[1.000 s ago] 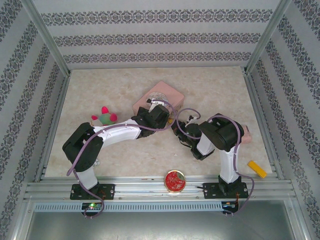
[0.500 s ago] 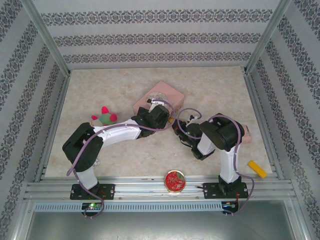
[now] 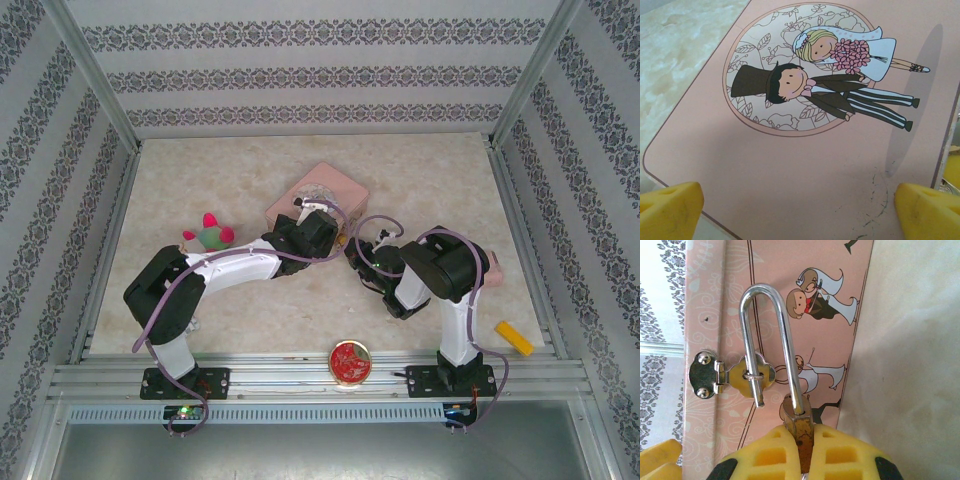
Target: Unlock a padlock with a key
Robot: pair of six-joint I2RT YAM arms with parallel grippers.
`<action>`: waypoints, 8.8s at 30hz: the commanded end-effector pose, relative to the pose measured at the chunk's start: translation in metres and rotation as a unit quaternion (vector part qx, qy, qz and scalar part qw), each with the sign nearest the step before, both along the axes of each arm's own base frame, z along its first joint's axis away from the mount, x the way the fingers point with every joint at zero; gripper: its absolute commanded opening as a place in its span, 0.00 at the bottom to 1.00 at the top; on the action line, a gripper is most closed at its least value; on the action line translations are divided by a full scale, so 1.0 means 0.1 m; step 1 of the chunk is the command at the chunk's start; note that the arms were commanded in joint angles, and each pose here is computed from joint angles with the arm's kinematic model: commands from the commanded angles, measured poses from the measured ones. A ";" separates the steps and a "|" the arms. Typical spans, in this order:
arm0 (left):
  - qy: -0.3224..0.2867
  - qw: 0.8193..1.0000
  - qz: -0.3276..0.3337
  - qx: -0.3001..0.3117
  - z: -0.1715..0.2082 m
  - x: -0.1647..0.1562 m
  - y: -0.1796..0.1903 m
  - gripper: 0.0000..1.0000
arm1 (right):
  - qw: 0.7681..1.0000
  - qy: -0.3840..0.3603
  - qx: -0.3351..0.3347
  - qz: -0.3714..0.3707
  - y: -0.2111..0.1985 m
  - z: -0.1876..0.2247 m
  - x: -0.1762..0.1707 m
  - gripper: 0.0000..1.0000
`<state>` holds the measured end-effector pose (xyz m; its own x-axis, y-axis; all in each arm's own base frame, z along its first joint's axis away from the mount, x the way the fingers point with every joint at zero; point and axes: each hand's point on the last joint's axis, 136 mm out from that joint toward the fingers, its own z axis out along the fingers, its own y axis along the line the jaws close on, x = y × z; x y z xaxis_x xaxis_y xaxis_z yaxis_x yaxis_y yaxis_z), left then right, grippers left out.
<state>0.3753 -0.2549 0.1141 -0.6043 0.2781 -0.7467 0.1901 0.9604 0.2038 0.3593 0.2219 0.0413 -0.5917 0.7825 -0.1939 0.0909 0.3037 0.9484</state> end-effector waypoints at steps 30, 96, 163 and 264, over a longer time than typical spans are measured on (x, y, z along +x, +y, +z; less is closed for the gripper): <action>0.062 0.995 -0.006 0.073 -0.33 -0.26 0.24 0.98 | 0.992 0.047 -0.031 -0.113 -0.56 -0.32 0.15 0.00; 0.073 0.994 -0.003 0.084 -0.40 -0.28 0.32 0.98 | 0.987 0.051 0.007 -0.155 -0.68 -0.24 0.27 0.00; 0.028 0.981 -0.084 0.170 -0.15 -0.21 -0.18 0.90 | 0.968 0.153 -0.117 -0.162 -1.06 -0.86 -0.52 0.00; 0.076 0.977 -0.122 0.157 -0.48 -0.39 -0.25 0.42 | 0.947 0.095 -0.086 -0.293 -1.91 -0.39 -0.35 0.00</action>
<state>0.3454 -0.3456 0.0909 -0.4292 0.6407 -0.6366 0.5490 0.7447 0.3794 0.3375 0.1202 0.0444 -0.4326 0.8895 -0.1469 0.2242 0.2640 0.9381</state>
